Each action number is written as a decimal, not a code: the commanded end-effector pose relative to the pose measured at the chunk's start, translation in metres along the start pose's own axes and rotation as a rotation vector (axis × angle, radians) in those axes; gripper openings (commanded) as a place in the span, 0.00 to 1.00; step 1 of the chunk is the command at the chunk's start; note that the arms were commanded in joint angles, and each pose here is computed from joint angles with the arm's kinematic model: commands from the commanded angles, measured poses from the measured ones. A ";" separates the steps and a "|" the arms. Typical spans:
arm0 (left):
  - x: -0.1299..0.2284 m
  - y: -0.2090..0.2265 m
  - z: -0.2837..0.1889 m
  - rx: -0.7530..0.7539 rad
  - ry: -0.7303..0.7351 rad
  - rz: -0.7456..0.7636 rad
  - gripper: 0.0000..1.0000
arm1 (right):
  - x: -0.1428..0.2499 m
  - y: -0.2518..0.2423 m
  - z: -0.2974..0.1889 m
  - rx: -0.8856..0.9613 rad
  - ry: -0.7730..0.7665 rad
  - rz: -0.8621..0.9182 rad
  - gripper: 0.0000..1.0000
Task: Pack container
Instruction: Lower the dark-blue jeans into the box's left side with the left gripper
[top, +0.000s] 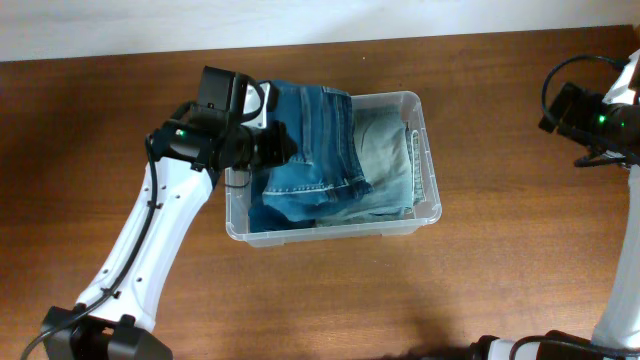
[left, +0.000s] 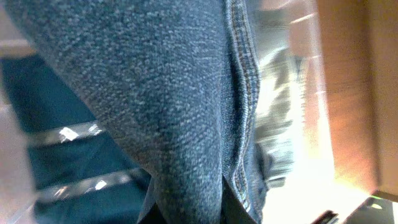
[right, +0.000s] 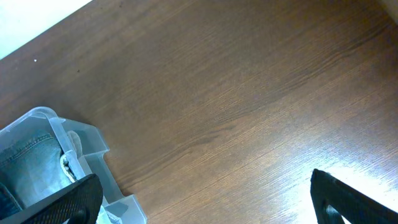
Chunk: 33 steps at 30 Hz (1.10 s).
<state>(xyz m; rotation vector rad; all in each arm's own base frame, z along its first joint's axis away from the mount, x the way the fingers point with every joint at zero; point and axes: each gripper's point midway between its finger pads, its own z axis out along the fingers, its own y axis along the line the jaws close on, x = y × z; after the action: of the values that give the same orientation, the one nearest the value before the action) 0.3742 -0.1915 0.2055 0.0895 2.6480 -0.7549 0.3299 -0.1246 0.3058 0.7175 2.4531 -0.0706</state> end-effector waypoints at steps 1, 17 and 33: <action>0.013 0.019 0.007 -0.085 0.044 0.018 0.00 | -0.001 -0.003 0.000 0.010 -0.005 0.008 0.99; 0.039 0.087 -0.002 -0.435 0.124 0.062 0.01 | -0.001 -0.003 0.000 0.010 -0.005 0.008 0.99; 0.014 0.090 -0.003 -0.473 0.054 0.228 0.42 | -0.001 -0.003 0.000 0.010 -0.005 0.008 0.99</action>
<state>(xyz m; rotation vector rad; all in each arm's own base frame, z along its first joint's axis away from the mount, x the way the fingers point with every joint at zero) 0.3669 -0.1180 0.1558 0.2549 2.7664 -0.0975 0.3299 -0.1246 0.3058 0.7175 2.4531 -0.0706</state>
